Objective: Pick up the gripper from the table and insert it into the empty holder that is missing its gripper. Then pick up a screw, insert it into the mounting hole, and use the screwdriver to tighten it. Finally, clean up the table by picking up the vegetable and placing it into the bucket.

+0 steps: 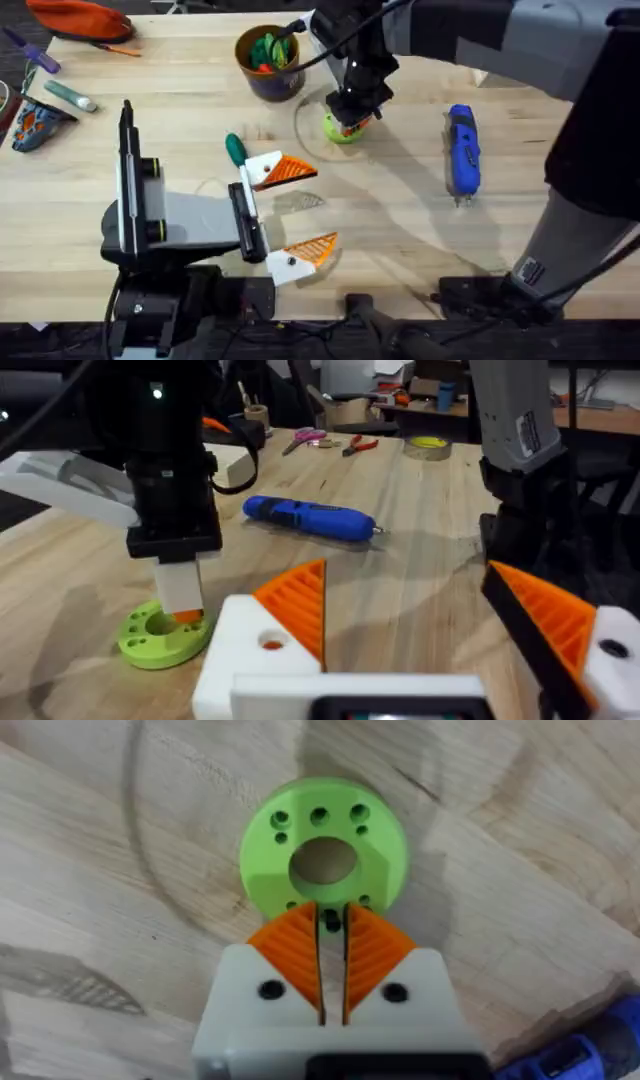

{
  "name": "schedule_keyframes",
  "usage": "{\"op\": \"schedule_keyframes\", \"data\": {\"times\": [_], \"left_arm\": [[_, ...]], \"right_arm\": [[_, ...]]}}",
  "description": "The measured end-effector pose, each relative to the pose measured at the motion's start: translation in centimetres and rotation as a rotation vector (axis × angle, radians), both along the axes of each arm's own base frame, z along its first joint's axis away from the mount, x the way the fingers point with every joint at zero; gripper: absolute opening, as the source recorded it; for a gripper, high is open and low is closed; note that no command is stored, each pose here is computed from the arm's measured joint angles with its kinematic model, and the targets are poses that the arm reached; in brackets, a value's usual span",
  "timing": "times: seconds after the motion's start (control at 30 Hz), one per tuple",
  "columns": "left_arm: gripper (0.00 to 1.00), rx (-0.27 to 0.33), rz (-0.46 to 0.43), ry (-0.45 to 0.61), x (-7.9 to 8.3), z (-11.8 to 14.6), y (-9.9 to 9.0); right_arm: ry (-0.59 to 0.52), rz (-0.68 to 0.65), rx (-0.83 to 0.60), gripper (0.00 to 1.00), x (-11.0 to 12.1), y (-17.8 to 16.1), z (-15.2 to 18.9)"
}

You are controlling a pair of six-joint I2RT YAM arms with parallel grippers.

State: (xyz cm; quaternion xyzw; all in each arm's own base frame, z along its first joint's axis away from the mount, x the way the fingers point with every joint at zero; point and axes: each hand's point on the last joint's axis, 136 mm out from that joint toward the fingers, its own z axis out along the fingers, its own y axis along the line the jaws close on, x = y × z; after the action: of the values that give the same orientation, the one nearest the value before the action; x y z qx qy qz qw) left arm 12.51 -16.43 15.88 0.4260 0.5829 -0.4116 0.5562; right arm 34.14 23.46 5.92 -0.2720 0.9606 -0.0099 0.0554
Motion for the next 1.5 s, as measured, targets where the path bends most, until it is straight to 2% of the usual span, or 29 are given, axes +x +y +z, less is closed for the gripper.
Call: {"op": "schedule_keyframes", "data": {"times": [0.27, 0.53, 1.5], "left_arm": [[0.986, 0.000, 0.000, 0.000, 0.00, 0.00, 0.00], [0.986, 0.000, 0.000, 0.000, 0.00, 0.00, 0.00], [0.985, 0.000, 0.000, 0.000, 0.00, 0.00, 0.00]], "right_arm": [[-0.001, 0.000, 0.000, 0.099, 0.02, 0.01, 0.00], [0.000, 0.000, 0.000, 0.010, -0.03, -0.02, -0.20], [0.001, -0.001, -0.001, 0.007, -0.03, -0.08, -0.22]]}}
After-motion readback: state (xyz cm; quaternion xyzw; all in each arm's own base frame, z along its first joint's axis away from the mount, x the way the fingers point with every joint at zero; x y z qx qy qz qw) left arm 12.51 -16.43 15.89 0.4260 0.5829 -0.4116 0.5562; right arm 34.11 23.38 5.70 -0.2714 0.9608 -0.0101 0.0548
